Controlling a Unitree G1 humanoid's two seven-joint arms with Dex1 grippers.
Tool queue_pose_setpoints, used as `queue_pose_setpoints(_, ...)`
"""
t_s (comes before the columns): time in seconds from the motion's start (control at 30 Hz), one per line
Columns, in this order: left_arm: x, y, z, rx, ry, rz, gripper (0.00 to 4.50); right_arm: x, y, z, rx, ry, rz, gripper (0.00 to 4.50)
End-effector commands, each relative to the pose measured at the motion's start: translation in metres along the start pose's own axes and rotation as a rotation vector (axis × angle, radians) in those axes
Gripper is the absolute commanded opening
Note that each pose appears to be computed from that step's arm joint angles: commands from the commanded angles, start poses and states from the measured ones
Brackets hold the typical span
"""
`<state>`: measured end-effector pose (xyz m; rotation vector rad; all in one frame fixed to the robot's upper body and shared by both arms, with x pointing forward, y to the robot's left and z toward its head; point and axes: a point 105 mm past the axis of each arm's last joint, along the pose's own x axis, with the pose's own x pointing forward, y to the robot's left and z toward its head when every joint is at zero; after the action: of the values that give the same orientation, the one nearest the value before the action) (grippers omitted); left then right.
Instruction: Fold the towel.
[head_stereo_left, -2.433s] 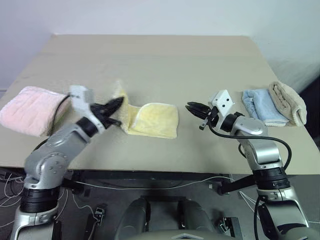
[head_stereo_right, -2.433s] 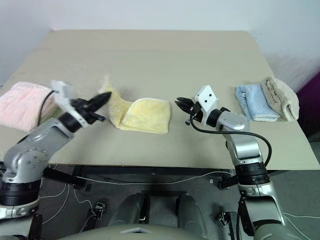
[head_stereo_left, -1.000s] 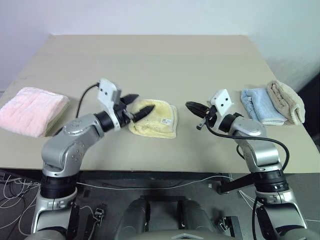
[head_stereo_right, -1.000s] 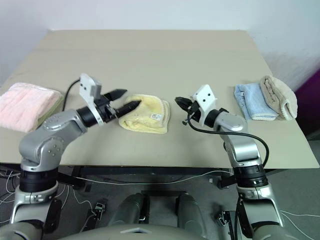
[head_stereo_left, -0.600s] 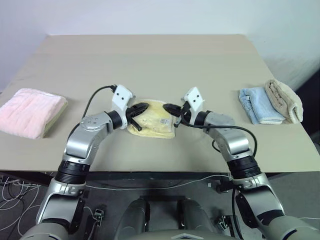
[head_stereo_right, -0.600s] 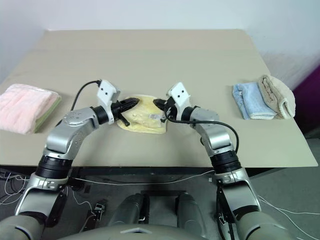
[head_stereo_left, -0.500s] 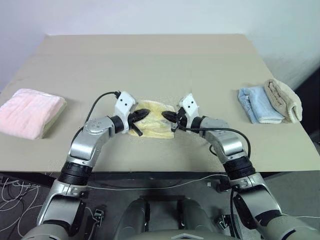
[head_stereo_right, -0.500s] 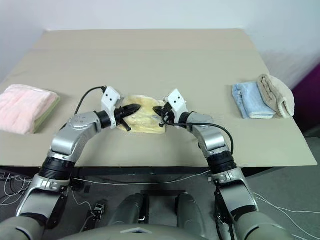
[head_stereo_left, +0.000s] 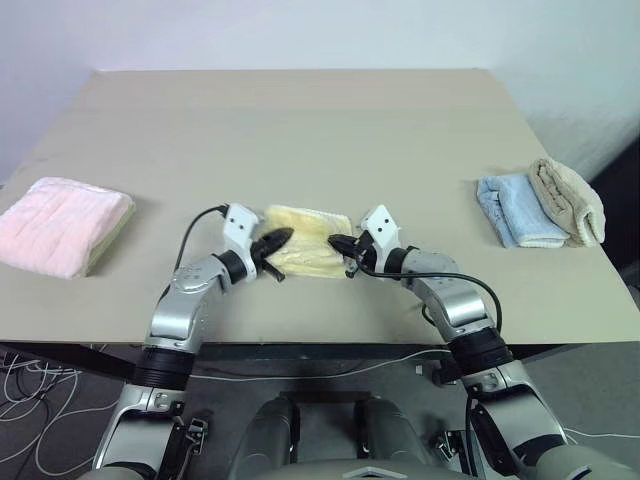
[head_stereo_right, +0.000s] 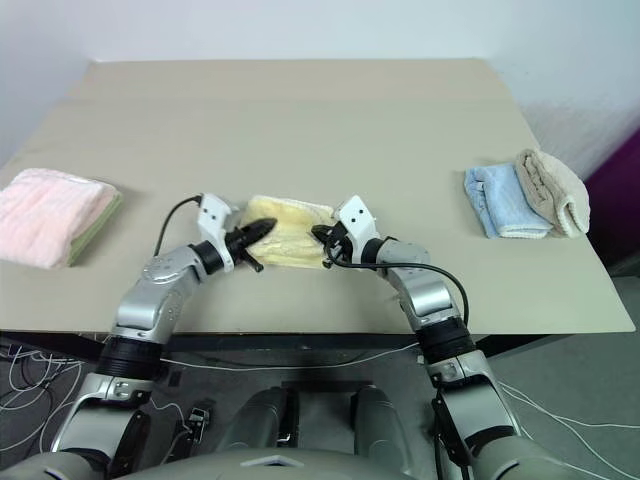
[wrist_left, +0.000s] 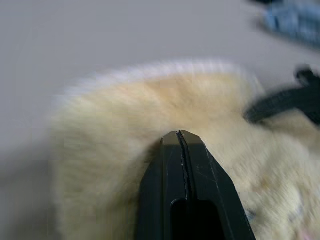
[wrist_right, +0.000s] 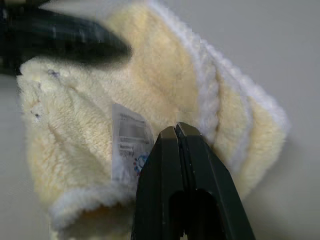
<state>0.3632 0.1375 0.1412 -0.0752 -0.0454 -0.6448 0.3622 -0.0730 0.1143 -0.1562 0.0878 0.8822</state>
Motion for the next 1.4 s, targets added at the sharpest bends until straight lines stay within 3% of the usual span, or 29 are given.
queue_pose_setpoints(0.03,-0.019,0.019,0.05,0.057,-0.143,0.059,0.0,-0.024,-0.014,0.026,0.02,-0.058,-0.016,0.17)
queue_pose_setpoints(0.1,-0.03,0.03,0.048,0.146,-0.086,0.085,0.0,-0.035,-0.021,0.02,0.083,-0.021,-0.024,0.57)
queue_pose_setpoints(0.2,-0.04,0.038,0.038,0.231,-0.004,0.095,0.0,-0.044,-0.026,0.017,0.302,-0.013,-0.014,1.5)
queue_pose_setpoints(0.33,-0.045,0.041,0.032,0.228,0.014,0.093,0.0,-0.046,-0.021,0.016,0.648,-0.02,0.069,2.82)
queue_pose_setpoints(0.5,-0.045,0.034,0.027,0.214,0.014,0.081,0.0,-0.037,-0.015,0.014,0.844,-0.007,0.115,4.47)
queue_pose_setpoints(0.8,-0.052,0.031,0.021,0.209,0.03,0.082,0.0,-0.014,0.007,-0.014,0.949,0.152,0.112,4.49)
queue_pose_setpoints(1.33,-0.049,0.026,0.018,0.207,0.028,0.064,0.0,0.035,0.037,0.007,1.029,0.149,0.231,4.49)
queue_pose_setpoints(1.4,-0.05,0.025,0.018,0.206,0.027,0.065,0.0,0.035,0.035,0.007,1.045,0.14,0.224,4.12)
